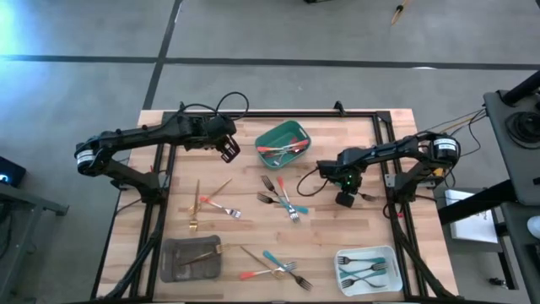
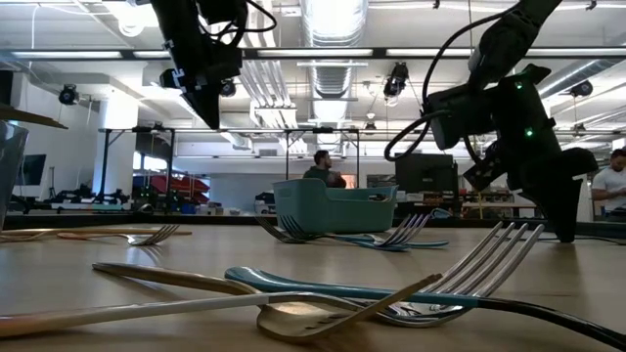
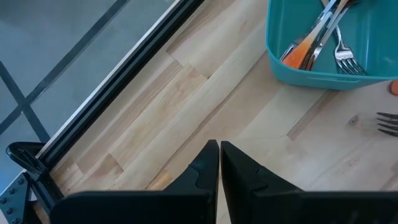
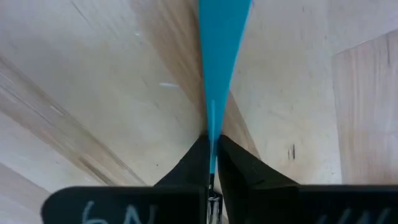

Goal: Sort silverware by color (type)
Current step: Put the blue fork into the white bin

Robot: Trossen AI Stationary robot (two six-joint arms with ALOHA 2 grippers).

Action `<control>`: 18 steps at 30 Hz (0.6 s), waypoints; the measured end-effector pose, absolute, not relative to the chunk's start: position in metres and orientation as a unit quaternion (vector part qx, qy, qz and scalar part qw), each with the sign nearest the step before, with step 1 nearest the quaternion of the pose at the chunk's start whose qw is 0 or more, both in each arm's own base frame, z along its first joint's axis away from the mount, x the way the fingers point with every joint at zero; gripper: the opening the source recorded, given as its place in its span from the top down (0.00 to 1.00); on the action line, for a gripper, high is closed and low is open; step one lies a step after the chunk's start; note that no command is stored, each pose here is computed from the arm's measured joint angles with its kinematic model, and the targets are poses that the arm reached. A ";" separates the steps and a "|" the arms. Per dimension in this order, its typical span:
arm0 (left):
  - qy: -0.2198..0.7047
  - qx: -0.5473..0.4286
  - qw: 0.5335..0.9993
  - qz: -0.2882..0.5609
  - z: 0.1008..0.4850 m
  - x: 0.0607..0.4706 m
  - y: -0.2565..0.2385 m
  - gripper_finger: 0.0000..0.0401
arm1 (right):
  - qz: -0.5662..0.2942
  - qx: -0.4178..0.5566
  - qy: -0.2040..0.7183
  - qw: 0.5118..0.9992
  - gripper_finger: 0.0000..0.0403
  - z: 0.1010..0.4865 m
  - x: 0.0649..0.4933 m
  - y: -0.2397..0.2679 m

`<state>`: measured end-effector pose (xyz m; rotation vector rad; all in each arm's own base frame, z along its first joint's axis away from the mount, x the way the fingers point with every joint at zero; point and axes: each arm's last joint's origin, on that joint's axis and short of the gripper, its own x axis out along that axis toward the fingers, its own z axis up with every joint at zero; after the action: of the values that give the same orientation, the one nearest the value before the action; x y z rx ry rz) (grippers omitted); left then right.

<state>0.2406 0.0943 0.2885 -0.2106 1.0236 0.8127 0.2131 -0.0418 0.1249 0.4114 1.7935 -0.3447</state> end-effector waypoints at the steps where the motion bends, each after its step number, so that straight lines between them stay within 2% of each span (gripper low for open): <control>1: 0.477 -0.094 0.789 0.375 0.289 0.241 0.094 1.00 | -0.147 0.179 0.770 0.595 0.97 0.127 0.214 -0.042; 4: 0.481 -0.085 0.790 0.370 0.289 0.241 0.094 1.00 | -0.142 0.180 0.762 0.606 0.97 0.138 0.216 -0.041; 7: 0.482 -0.084 0.790 0.369 0.288 0.240 0.094 1.00 | -0.129 0.166 0.725 0.656 0.97 0.162 0.222 -0.038; 14: 0.507 -0.076 0.778 0.363 0.274 0.237 0.093 1.00 | -0.027 0.157 0.634 0.757 0.98 0.210 0.217 -0.013; 18: 0.524 -0.084 0.763 0.368 0.262 0.232 0.091 1.00 | 0.007 0.198 0.601 0.774 0.98 0.227 0.211 0.015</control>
<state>0.2319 0.0913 0.2621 -0.1820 1.1400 0.8000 0.2107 0.0149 0.2271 0.4291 1.3011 0.0142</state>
